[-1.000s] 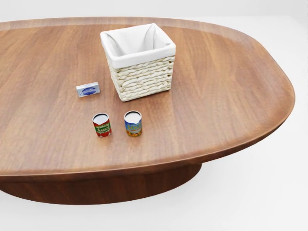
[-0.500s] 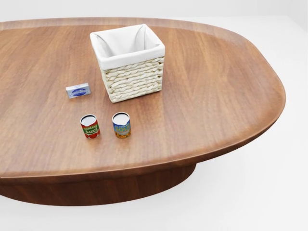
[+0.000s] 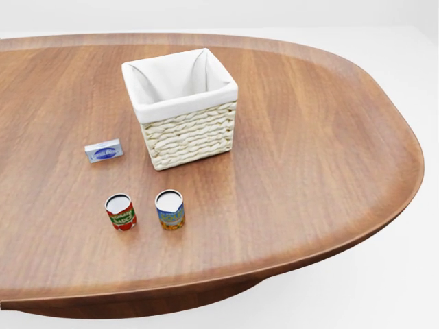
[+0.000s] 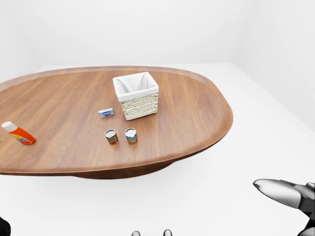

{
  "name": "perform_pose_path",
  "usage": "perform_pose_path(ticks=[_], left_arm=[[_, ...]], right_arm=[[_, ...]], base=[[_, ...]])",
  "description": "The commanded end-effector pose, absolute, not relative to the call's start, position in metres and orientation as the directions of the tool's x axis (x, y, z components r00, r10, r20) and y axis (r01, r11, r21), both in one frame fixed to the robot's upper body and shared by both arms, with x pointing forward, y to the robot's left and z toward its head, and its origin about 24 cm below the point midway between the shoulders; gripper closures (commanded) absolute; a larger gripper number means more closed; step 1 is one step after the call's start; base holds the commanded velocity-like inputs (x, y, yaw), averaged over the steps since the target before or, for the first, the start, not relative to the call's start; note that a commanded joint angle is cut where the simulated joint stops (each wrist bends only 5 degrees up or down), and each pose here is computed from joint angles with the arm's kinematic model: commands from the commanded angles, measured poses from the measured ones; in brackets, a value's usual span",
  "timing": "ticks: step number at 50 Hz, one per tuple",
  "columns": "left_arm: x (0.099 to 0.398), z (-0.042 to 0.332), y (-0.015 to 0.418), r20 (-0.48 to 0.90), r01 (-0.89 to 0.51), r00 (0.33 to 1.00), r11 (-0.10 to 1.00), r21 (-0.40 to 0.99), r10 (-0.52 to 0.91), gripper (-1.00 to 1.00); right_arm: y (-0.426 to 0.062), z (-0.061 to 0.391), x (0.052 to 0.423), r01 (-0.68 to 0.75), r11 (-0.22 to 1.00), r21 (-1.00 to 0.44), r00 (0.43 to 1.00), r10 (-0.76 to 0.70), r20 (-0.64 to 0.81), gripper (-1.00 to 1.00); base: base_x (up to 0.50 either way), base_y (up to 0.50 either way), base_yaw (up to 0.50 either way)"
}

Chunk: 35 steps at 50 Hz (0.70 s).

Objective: Pick up the tomato sauce, and put it in the basket.

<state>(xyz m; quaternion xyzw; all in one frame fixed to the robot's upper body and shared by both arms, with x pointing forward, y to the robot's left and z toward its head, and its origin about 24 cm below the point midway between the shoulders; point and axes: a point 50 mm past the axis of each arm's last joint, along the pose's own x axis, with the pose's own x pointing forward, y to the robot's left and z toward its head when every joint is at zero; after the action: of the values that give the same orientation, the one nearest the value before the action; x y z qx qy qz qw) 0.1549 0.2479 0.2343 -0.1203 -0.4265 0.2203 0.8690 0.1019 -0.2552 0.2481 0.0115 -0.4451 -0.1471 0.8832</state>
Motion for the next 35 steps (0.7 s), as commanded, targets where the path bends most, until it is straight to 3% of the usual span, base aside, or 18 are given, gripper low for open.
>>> perform_pose_path(ticks=[1,35], left_arm=[[0.1549,0.2342,0.2474,0.689,-0.279,0.540,0.875,-0.396,0.484,-1.00],[0.1552,0.2352,0.2475,0.692,-0.274,0.539,0.876,-0.396,0.481,-1.00]], right_arm=[[-0.2550,0.2473,0.1019,0.249,0.957,0.149,0.563,-0.268,0.781,-1.00],[-0.2540,0.2483,0.1032,0.239,0.960,0.149,0.567,-0.262,0.781,-1.00]], base=[[0.30,0.00,0.00],[0.30,0.00,0.00]])
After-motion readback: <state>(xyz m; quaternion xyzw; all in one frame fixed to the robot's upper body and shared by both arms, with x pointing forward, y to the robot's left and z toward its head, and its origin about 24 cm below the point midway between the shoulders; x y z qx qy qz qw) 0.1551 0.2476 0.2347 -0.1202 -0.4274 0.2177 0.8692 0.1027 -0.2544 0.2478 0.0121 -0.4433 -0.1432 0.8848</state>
